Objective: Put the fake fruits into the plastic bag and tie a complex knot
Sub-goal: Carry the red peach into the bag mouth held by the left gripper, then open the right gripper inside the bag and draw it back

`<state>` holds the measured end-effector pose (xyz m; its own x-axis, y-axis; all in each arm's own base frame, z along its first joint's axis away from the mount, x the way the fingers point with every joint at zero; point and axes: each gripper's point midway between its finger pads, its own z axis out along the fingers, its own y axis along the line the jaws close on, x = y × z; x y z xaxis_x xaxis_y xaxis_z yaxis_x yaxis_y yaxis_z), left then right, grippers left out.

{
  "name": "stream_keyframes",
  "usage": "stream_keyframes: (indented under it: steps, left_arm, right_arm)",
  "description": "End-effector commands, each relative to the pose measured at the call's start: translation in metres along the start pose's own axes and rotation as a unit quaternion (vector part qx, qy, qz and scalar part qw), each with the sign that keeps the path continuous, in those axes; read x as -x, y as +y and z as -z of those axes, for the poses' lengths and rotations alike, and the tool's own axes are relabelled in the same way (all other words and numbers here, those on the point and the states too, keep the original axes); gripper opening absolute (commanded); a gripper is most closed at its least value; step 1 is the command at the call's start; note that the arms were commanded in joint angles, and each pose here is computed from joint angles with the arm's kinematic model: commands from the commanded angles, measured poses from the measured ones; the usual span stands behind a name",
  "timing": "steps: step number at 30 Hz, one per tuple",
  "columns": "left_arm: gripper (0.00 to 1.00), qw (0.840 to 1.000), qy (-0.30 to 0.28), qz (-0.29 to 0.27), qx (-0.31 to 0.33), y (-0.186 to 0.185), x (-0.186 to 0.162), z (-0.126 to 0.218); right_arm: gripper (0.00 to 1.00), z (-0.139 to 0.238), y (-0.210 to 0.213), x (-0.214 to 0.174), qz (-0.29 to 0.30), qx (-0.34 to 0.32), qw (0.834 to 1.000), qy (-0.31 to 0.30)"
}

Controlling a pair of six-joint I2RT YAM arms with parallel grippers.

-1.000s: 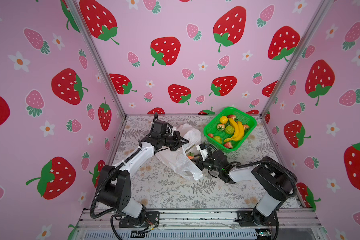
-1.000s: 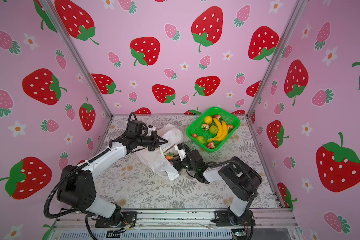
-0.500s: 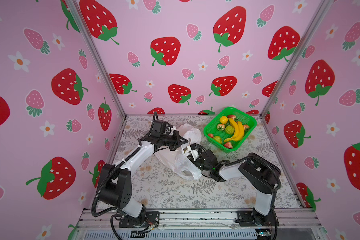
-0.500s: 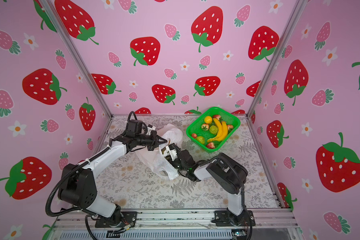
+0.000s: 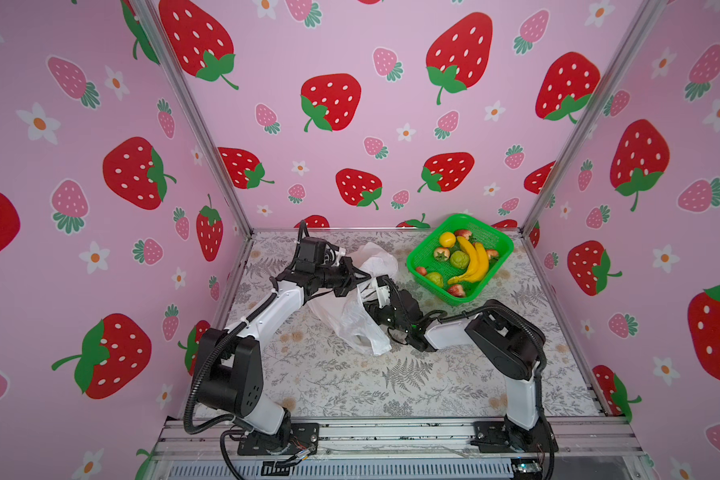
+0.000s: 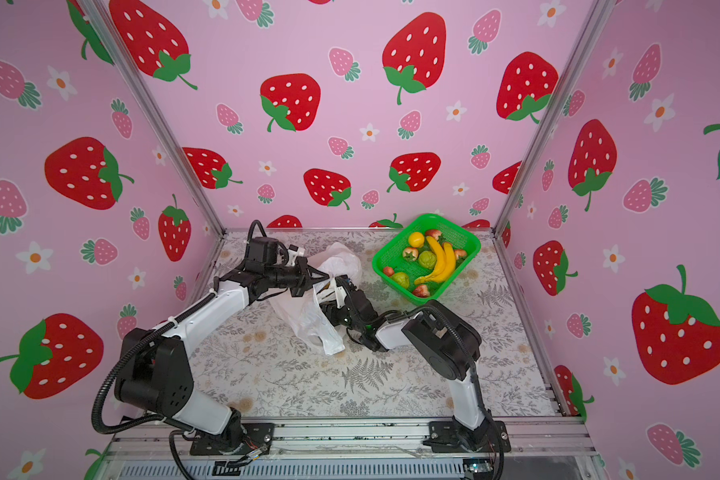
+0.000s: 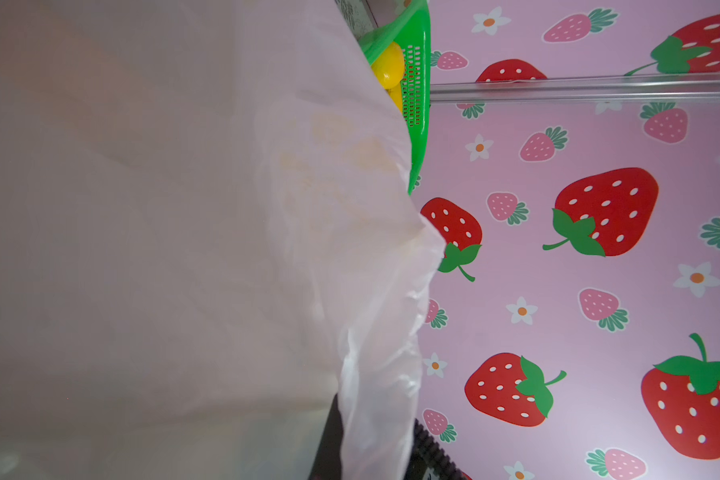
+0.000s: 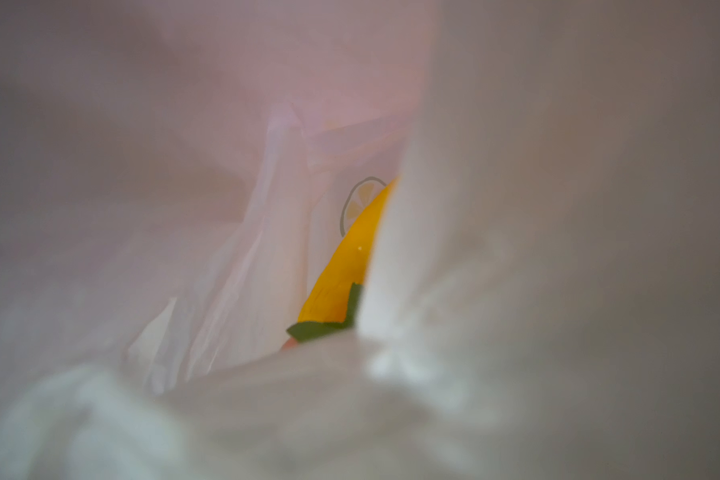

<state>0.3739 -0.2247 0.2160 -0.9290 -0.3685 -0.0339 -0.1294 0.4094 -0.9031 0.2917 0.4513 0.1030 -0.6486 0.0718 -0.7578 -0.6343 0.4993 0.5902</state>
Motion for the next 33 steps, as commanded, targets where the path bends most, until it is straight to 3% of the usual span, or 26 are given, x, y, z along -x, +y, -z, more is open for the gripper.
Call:
stream_keyframes:
  steps: [1,13,20,28,33]
  left_arm:
    - [0.04,1.000,-0.005,-0.007,-0.014,-0.012,0.001,0.012]
    - [0.05,1.000,0.003,-0.006,-0.005,-0.013,-0.005,0.010]
    - [0.09,1.000,0.010,0.004,-0.004,-0.012,-0.007,0.006]
    - [0.12,1.000,-0.006,0.006,0.005,-0.001,-0.002,0.018]
    - [0.13,1.000,-0.020,0.011,0.003,0.007,0.008,0.024]
  right_arm:
    - [0.63,-0.004,-0.025,-0.013,-0.021,-0.049,0.998,0.012]
    - [0.65,-0.017,-0.060,0.022,-0.042,-0.112,0.993,-0.020]
    - [0.73,-0.036,-0.068,0.024,-0.070,-0.124,0.990,-0.014]
    - [0.96,-0.004,-0.057,0.025,-0.042,-0.090,0.995,0.013]
    - [0.98,0.026,-0.039,0.024,-0.028,-0.044,0.998,0.031]
